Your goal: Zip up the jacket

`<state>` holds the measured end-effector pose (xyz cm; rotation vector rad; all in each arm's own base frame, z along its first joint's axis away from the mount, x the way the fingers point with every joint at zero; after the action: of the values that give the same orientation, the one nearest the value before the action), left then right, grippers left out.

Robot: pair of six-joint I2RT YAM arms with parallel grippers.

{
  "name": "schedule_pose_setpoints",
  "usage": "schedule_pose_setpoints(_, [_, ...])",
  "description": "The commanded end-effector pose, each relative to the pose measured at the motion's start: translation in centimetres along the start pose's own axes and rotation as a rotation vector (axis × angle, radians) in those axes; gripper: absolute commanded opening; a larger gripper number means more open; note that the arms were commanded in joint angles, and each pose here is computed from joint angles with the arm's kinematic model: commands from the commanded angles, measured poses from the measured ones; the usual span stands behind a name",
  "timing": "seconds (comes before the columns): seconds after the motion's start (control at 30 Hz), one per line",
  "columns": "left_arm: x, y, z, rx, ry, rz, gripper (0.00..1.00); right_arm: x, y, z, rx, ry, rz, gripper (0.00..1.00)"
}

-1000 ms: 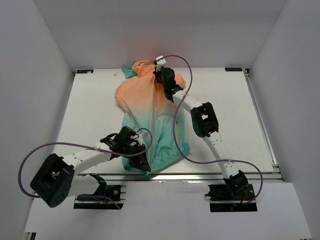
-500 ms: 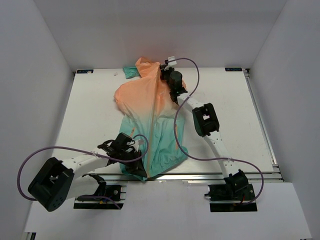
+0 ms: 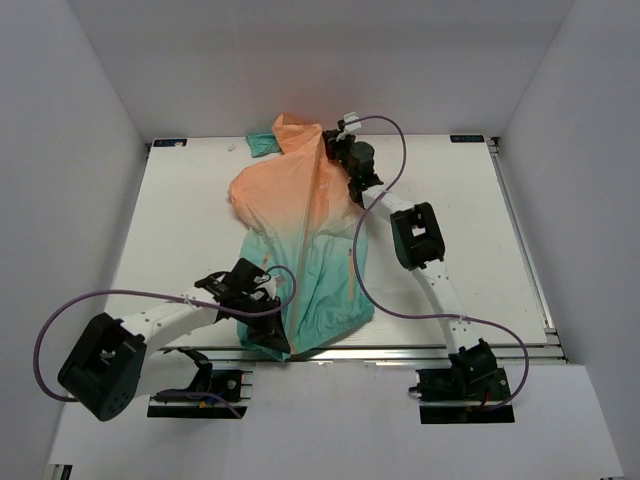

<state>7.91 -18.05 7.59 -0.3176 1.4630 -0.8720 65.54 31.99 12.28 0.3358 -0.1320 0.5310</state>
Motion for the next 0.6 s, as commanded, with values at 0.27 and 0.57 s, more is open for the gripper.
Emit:
schedule_pose_setpoints(0.27, [-4.6,-3.9,3.6,0.039,0.009,0.101,0.86,-3.2,2.8,14.4,-0.093,0.053,0.049,0.89])
schedule_pose_setpoints(0.57, [-9.4,-3.3,7.0,-0.01,-0.219,0.434,0.98,-16.7,5.0,21.2,0.109,0.23,-0.197,0.89])
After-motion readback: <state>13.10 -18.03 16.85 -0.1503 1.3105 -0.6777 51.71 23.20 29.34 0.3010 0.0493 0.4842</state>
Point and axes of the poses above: each gripper's point midway between its finger pads, its own x axis out along the fingers, its own y axis along the line the jaws close on, z = x × y, the point moved 4 cm from there along -x, back along the fingers, and after that the axes turned 15 degrees about x, right-handed, at the moved point
